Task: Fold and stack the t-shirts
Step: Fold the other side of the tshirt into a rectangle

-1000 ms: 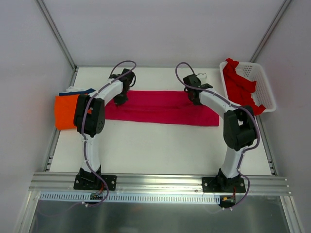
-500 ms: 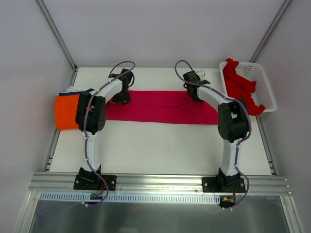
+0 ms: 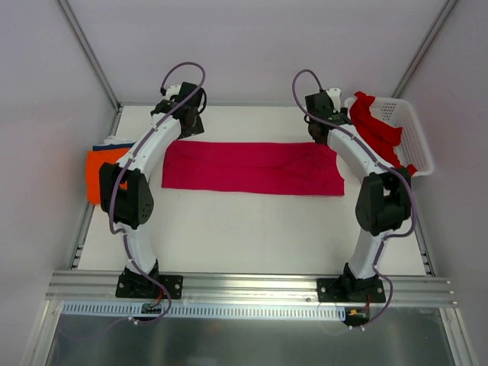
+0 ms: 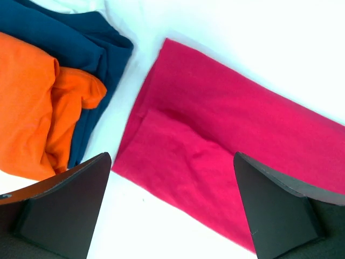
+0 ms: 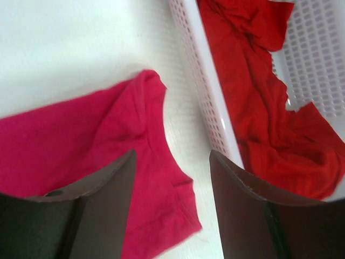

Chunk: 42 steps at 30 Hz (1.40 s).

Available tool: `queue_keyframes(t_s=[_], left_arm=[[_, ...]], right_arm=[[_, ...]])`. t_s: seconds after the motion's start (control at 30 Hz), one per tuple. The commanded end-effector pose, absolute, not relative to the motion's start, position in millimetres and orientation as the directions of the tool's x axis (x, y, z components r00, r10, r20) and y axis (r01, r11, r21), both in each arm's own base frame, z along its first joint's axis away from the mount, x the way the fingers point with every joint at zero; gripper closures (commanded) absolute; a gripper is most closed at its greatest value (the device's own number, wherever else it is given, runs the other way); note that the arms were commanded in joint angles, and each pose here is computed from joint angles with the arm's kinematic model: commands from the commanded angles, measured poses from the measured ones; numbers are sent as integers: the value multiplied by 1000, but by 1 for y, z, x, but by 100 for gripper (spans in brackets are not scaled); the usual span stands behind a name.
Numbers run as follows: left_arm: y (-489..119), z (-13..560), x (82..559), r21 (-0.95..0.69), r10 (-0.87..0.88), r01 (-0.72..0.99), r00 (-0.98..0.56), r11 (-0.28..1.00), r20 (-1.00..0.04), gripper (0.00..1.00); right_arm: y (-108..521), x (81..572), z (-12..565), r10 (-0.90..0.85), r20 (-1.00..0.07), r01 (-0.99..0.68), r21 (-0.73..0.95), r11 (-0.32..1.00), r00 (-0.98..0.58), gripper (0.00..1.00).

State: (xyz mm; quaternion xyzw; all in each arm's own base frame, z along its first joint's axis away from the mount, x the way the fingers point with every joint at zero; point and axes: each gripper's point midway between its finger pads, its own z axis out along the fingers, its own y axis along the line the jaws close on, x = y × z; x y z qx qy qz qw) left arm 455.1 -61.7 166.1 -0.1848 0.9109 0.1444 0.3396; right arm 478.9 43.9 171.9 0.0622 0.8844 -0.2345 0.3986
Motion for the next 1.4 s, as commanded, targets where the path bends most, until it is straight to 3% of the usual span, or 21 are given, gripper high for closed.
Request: queue_keyframes(t_s=[0.0, 0.17, 0.27, 0.3, 0.4, 0.43, 0.47, 0.5, 0.67, 0.7, 0.73, 1.13, 1.37], left_arm=[[-80, 187, 432, 95, -234, -404, -688, 910, -686, 1], [-122, 149, 418, 122, -176, -315, -765, 941, -620, 1], [-139, 124, 417, 134, -154, -278, -805, 951, -572, 1], [-144, 116, 416, 122, -162, -270, -820, 955, -550, 2], [-148, 92, 413, 141, -159, -263, -848, 954, -506, 9], [-148, 87, 412, 148, -158, -262, -854, 954, -497, 9], [-149, 79, 411, 156, -154, -258, -863, 954, -482, 13], [-150, 74, 409, 157, -156, -256, -869, 954, -470, 25], [-152, 55, 406, 172, -154, -248, -890, 953, -430, 58], [-152, 53, 406, 174, -153, -247, -892, 953, -426, 70], [-152, 49, 406, 179, -150, -244, -895, 953, -419, 73], [-146, 33, 401, 220, -133, -232, -912, 948, -389, 75], [-142, 27, 397, 242, -126, -230, -917, 943, -380, 75]], right_arm=[[44, 451, 212, -69, -785, 303, -316, 899, -615, 40], [44, 419, 200, -55, -763, 275, -298, 914, -644, 43], [46, 408, 178, -42, -733, 257, -291, 921, -679, 60], [46, 405, 172, -34, -722, 256, -288, 923, -691, 75], [49, 399, 148, -28, -676, 235, -295, 926, -736, 97], [51, 398, 141, -34, -657, 219, -299, 929, -753, 99], [53, 398, 128, -21, -635, 221, -300, 928, -773, 99], [54, 397, 123, -19, -621, 215, -300, 929, -784, 99], [65, 400, 82, -17, -537, 178, -309, 934, -843, 99], [67, 403, 79, -19, -533, 174, -309, 935, -846, 99], [68, 404, 75, -20, -525, 170, -311, 935, -851, 99], [77, 419, 45, -26, -486, 154, -327, 933, -874, 99], [78, 424, 97, -9, -597, 191, -271, 943, -802, 100]])
